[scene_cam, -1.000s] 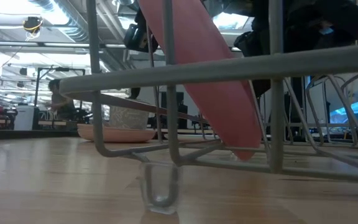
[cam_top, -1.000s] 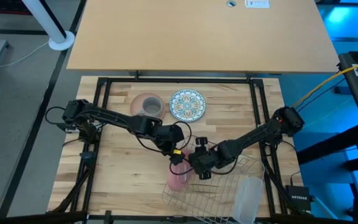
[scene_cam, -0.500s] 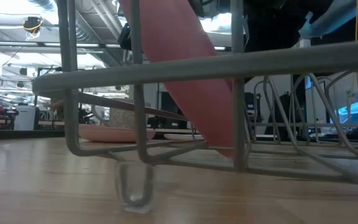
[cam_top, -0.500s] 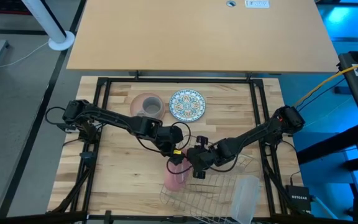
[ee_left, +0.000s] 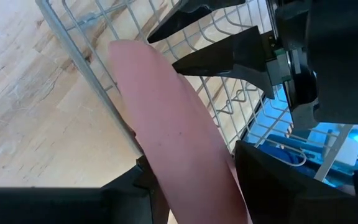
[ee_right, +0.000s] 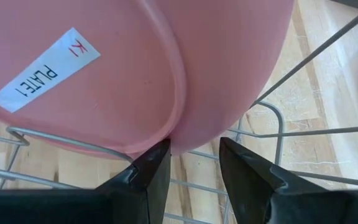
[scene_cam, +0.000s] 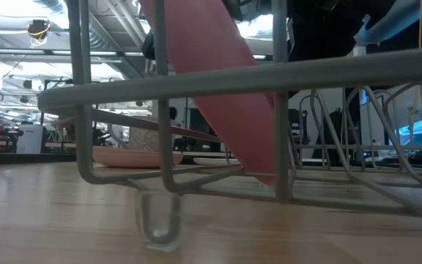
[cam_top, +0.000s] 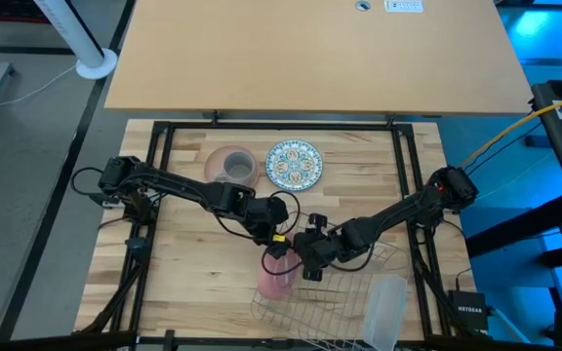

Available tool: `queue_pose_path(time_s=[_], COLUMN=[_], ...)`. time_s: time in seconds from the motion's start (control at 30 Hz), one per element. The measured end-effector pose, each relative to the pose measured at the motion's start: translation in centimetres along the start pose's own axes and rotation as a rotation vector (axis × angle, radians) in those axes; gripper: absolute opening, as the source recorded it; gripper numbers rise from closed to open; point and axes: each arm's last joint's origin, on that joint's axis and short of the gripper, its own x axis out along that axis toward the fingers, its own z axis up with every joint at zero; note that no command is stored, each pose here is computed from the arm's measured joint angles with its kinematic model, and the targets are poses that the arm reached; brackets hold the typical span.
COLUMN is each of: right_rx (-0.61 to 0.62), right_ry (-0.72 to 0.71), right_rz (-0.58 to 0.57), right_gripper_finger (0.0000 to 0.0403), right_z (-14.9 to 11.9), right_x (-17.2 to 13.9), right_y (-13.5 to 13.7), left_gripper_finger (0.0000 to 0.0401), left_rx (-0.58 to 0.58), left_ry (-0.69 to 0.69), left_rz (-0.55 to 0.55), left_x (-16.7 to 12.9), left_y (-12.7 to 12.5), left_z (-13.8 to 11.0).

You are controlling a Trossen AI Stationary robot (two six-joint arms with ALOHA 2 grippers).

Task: Sort dishes
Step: Put the pink plate into the dish rack

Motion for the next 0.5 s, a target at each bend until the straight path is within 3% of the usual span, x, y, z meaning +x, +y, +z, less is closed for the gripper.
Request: queue_pose_path(time_s=[0.33, 0.5], right_rx=[-0.004, -0.003], right_ry=[0.003, 0.0], right_rz=[0.004, 0.005], right_gripper_finger=[0.0143, 0.0143], right_z=[-0.01, 0.02], right_x=[0.0, 0.0], right_y=[0.01, 0.02], left_gripper_finger=[0.0158, 0.0228], left_rx=[0.045, 0.046], left_ry=[-0.016, -0.013], left_rz=[-0.011, -0.004], left_x=[0.08, -0.16], left_y=[-0.21, -0.19], left_z=[-0.02, 0.02])
